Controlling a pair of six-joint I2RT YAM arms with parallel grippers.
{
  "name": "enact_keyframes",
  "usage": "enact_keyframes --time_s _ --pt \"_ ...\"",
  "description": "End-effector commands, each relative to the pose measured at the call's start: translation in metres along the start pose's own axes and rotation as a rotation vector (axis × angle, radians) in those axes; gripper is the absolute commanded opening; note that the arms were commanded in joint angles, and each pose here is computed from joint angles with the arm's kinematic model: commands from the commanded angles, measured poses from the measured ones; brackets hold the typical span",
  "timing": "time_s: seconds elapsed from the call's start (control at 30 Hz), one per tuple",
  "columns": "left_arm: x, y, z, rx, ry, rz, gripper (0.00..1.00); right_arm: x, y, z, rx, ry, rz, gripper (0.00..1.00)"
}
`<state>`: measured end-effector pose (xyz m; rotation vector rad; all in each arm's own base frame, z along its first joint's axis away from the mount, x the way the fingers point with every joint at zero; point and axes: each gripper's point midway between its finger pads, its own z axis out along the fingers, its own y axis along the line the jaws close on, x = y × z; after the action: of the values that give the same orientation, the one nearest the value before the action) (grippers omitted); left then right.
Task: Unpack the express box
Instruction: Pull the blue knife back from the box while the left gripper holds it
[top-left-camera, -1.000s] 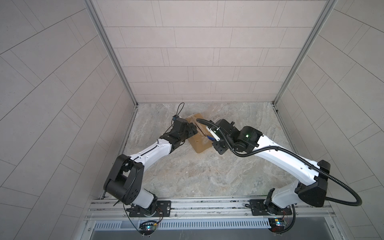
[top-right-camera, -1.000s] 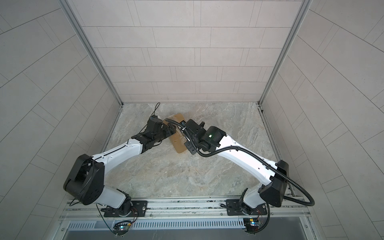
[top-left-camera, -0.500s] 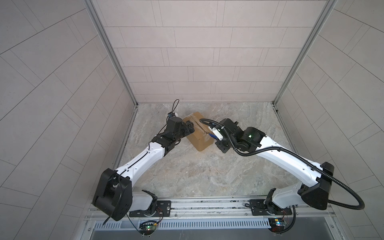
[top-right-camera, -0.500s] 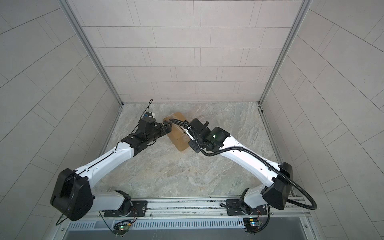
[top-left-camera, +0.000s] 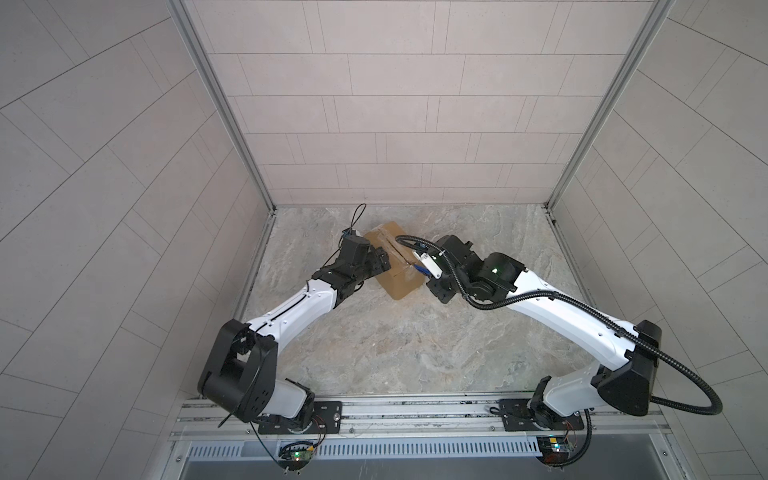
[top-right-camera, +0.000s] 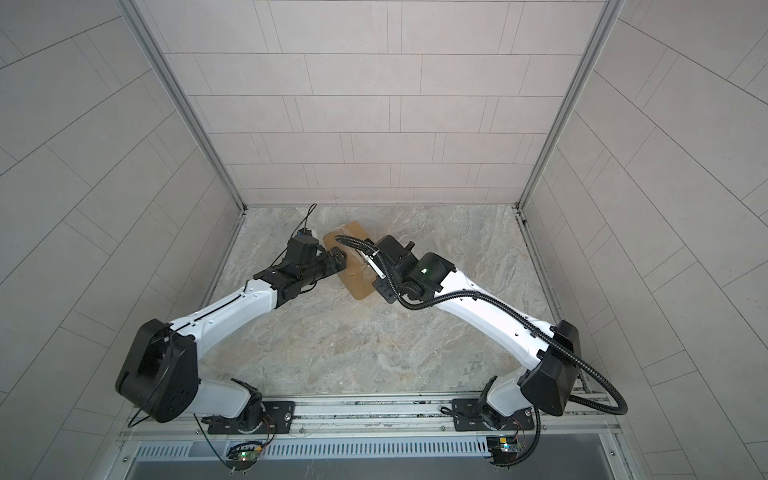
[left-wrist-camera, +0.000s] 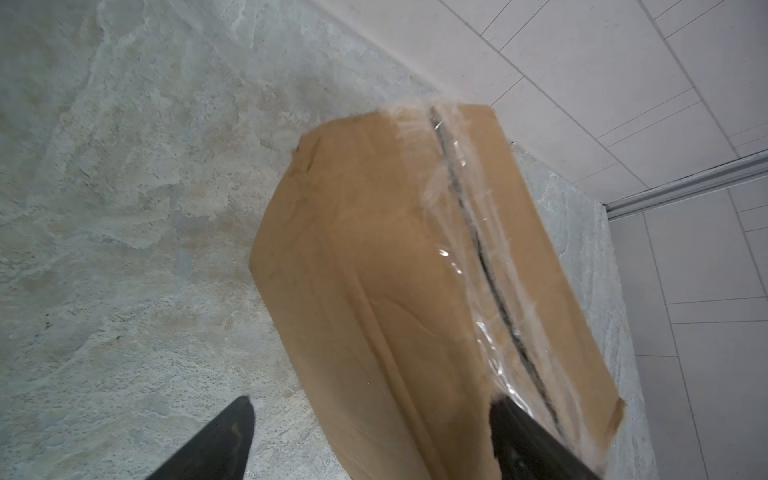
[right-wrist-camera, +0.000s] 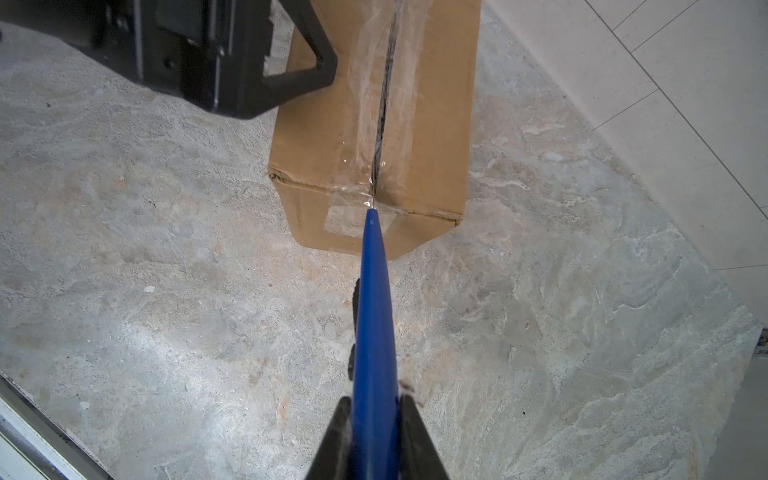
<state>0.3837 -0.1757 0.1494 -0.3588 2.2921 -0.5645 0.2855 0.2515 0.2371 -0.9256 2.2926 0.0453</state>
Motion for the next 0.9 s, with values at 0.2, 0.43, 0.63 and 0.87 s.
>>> enact_keyframes --time_s 0.2,0.43,0.63,0.87 --pt "0.008 0.024 0.008 -0.085 -0.005 -0.024 0.90 0.021 -0.010 -0.018 0.034 0.076 0.017 0.00" --pt "0.009 0.027 0.008 -0.095 -0.005 -0.030 0.90 0.040 -0.011 -0.032 0.024 0.098 0.043 0.00" --pt "0.009 0.028 0.010 -0.097 0.001 -0.029 0.90 0.045 -0.011 -0.041 0.009 0.065 0.088 0.00" --pt "-0.006 0.008 -0.002 -0.025 -0.027 -0.015 0.91 0.053 -0.035 -0.057 0.111 0.027 0.159 0.00"
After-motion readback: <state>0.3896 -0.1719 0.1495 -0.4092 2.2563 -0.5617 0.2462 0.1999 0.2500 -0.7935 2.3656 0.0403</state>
